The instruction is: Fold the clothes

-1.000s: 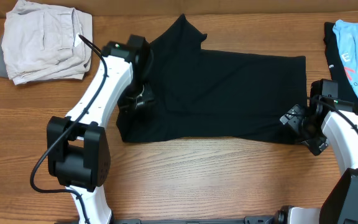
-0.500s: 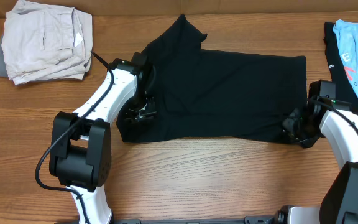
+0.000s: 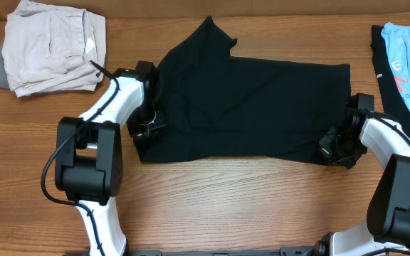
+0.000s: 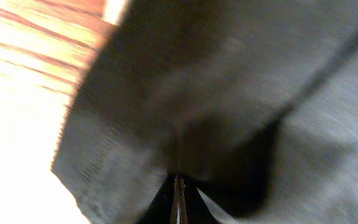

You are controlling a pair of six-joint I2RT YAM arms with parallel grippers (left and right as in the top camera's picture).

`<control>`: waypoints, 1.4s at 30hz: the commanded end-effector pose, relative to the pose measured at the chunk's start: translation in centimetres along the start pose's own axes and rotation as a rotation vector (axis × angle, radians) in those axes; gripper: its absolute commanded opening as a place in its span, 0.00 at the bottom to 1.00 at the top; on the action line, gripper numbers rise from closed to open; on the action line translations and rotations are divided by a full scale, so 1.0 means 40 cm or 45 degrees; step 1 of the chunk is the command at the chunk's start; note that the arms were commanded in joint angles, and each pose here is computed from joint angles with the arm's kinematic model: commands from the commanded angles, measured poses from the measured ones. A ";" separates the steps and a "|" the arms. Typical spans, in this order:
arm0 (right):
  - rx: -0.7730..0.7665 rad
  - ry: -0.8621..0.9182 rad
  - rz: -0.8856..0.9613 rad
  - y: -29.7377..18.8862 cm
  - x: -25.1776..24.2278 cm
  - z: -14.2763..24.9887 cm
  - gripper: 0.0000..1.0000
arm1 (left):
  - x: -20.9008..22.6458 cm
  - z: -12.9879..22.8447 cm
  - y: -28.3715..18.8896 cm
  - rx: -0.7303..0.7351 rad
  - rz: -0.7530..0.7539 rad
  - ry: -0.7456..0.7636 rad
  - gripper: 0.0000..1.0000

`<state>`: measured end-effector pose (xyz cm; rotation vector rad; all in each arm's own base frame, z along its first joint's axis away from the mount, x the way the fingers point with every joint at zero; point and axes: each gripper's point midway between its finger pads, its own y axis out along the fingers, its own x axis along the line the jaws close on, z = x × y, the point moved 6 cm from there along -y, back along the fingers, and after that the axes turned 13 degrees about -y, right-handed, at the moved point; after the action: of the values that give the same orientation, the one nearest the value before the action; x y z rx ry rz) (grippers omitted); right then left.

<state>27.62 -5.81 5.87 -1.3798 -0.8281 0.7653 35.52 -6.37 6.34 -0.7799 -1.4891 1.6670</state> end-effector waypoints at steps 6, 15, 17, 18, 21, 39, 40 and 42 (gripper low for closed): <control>0.091 0.177 0.270 0.022 -0.066 0.040 0.04 | 0.053 -0.039 0.062 0.053 -0.060 -0.080 0.04; 0.153 0.245 0.301 0.000 -0.082 0.070 0.04 | 0.152 -0.084 0.051 0.017 -0.177 -0.333 0.04; 0.142 0.258 0.296 -0.012 -0.088 0.070 0.04 | 0.164 -0.088 0.042 0.015 -0.174 -0.369 0.04; 0.134 0.269 0.291 -0.019 -0.093 0.069 0.04 | 0.169 -0.090 0.032 0.005 -0.168 -0.389 0.04; 0.114 0.312 0.280 -0.041 -0.112 0.064 0.04 | 0.169 -0.092 -0.004 -0.038 -0.130 -0.409 0.04; 0.040 0.382 0.304 -0.092 -0.150 0.032 1.00 | 0.051 0.025 -0.165 -0.146 0.079 -0.149 0.19; 0.040 0.382 0.303 -0.092 -0.150 0.032 1.00 | 0.030 0.031 -0.162 -0.135 0.117 -0.107 0.31; 0.042 0.376 0.303 -0.092 -0.150 0.032 1.00 | -0.001 0.039 -0.154 -0.122 0.165 -0.044 0.54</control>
<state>22.62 -10.04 8.13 -1.4855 -0.3972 0.7503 35.04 -4.31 13.48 -0.8054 -1.7418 1.6902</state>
